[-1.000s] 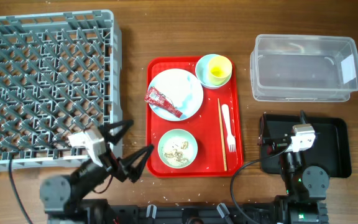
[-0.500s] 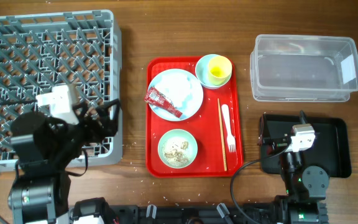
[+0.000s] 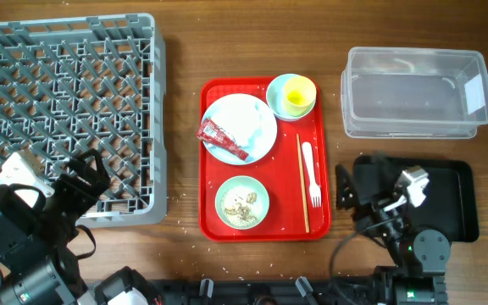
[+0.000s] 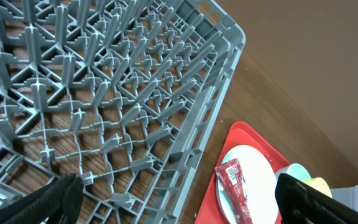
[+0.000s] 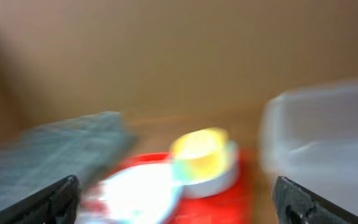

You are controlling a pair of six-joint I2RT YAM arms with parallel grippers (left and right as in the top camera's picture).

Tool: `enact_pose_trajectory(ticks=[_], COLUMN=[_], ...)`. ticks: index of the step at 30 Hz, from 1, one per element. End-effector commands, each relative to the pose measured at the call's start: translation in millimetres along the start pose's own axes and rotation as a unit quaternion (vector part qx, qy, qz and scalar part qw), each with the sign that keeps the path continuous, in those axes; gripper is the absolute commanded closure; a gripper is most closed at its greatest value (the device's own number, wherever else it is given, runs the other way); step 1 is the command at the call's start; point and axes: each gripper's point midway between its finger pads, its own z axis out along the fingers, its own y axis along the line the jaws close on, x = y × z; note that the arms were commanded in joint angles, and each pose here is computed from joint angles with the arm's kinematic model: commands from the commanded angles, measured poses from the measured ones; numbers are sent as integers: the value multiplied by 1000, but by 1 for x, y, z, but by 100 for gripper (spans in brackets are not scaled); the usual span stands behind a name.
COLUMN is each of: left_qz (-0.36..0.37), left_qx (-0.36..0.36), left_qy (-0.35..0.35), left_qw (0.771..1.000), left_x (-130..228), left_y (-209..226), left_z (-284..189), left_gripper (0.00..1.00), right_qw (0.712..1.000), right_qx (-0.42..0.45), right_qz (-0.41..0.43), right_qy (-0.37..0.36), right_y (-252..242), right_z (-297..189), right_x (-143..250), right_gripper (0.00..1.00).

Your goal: Sort waste into correct bins and load items into the dishwasher rack

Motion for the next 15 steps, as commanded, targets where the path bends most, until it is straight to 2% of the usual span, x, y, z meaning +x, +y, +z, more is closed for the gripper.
enact_pose_trajectory(ticks=[1, 3, 5, 6, 11, 15], left_qz=[-2, -2, -2, -2, -2, -2], left_qx=[0, 0, 0, 0, 0, 0], left_qy=[-11, -11, -11, -11, -11, -11], left_qw=[1000, 1000, 1000, 1000, 1000, 1000], left_x=[-5, -5, -5, -5, -5, -5], left_y=[-2, -2, -2, -2, -2, -2], left_z=[-4, -4, -4, -4, -4, -4], left_gripper=[0, 0, 0, 0, 0, 0], right_qw=[926, 946, 948, 951, 979, 964], right_qx=[-59, -159, -230, -235, -171, -131], right_qz=[363, 282, 217, 200, 81, 16], right_qy=[79, 36, -15, -20, 75, 231], right_y=[30, 69, 102, 111, 118, 114], right_z=[-3, -12, -27, -30, -7, 41], right_x=[17, -19, -51, -59, -62, -60], right_gripper=[0, 0, 0, 0, 1, 1])
